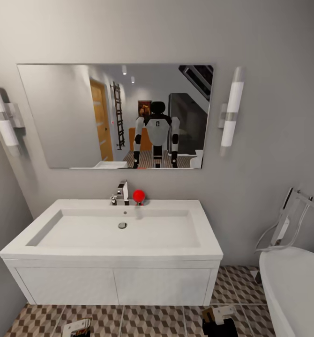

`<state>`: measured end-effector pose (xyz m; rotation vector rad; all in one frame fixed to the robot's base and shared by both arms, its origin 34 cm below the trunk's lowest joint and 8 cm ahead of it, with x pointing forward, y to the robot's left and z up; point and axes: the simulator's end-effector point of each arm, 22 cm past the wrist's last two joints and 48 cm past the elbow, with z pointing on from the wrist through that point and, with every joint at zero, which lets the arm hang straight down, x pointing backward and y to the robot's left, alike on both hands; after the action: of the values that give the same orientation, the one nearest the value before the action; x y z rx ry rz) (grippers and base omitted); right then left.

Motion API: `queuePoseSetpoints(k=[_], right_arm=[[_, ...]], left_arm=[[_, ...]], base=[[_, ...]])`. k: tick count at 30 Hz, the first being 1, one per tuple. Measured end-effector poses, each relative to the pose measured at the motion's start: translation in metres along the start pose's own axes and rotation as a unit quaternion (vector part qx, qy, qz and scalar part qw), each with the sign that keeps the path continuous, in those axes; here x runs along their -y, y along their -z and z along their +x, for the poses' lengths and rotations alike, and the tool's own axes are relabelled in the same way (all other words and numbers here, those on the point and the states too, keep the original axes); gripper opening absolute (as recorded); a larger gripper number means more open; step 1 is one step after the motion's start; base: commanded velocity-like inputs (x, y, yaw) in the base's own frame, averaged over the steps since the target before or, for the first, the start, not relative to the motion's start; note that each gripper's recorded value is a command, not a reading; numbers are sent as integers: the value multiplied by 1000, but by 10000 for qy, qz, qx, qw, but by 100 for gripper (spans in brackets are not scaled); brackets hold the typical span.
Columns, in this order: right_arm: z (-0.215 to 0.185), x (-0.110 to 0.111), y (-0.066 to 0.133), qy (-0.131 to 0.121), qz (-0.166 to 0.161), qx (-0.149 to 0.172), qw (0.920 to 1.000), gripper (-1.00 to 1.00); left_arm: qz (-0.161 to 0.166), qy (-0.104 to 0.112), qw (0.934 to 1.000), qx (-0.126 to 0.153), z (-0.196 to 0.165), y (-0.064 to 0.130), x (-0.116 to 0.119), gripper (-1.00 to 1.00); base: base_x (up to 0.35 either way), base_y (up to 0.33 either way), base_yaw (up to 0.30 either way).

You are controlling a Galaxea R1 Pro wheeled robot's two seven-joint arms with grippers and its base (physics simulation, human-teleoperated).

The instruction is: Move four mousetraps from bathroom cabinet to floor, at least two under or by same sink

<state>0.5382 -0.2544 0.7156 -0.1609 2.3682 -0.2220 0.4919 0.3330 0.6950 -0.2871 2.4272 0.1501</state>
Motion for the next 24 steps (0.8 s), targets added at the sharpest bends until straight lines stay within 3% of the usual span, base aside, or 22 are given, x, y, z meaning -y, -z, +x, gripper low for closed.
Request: queuePoseSetpoints(k=[6,11,17,24], right_arm=[[3,-2,-5,0,-32,-19,10000,-100],[10,-17,-9,-7,-423,-71,9991,-100],[19,-20,-14,10,-543,-147,9984,-100],[38,-23,-17,30,-564,-321,9979,-100]], left_arm=[[11,28,10000,24,0,-5,2,-100],[17,45,10000,41,0,-10,4,-100],[1,51,10000,45,2,-15,4,-100],[-335,75,9994,73,2,-22,-10,-100]], base=[[0,0,0],[0,0,0],[0,0,0],[0,0,0]])
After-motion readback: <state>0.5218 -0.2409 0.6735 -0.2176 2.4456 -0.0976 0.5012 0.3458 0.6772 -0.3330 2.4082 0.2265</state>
